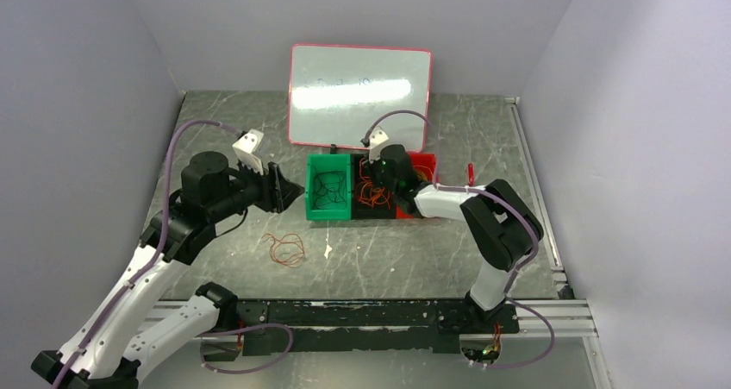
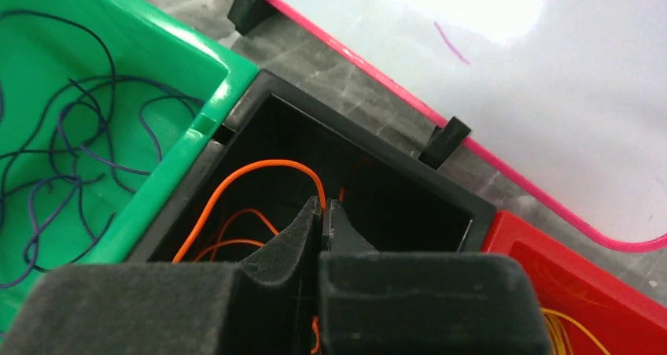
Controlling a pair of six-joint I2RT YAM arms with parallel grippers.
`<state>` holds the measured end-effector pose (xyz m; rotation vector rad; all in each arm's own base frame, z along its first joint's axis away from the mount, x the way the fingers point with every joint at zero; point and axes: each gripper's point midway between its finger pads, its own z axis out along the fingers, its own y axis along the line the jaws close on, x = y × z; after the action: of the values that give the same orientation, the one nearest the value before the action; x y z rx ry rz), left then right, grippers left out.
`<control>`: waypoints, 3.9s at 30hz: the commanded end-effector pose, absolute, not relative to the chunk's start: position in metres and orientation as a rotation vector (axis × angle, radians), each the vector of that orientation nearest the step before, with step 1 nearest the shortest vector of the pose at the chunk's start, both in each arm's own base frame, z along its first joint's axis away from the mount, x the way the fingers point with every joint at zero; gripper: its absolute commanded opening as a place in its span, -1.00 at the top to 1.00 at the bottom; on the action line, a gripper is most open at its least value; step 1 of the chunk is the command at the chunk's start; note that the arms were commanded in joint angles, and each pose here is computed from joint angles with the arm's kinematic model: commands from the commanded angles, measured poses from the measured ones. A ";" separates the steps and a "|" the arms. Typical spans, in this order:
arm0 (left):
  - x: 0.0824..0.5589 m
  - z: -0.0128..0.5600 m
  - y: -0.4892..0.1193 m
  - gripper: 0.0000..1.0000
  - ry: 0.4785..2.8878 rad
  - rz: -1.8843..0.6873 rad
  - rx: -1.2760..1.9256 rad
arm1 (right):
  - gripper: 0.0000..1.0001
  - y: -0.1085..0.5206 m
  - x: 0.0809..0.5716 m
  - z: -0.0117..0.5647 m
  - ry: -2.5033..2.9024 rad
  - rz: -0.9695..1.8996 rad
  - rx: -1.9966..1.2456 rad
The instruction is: Untangle the cables
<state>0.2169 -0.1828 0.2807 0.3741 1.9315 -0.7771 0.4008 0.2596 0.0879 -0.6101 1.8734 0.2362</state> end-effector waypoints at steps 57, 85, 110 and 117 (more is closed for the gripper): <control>0.185 0.122 -0.161 -0.03 2.339 -0.577 -0.285 | 0.12 0.240 0.302 0.151 1.955 0.444 -0.532; 0.196 0.069 -0.163 -0.14 2.282 -0.415 -0.493 | 0.11 0.237 0.294 0.151 1.959 0.451 -0.523; 0.221 0.057 -0.153 0.63 2.303 -0.191 -0.325 | 0.10 0.244 0.288 0.150 1.965 0.479 -0.544; 0.213 0.064 -0.151 0.55 2.311 -0.242 -0.301 | 0.10 0.249 0.289 0.153 1.956 0.496 -0.540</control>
<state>0.2160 -0.1546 0.0604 -0.3218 2.3104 -0.2277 0.2880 0.2444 0.1461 -0.5507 1.9732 0.4806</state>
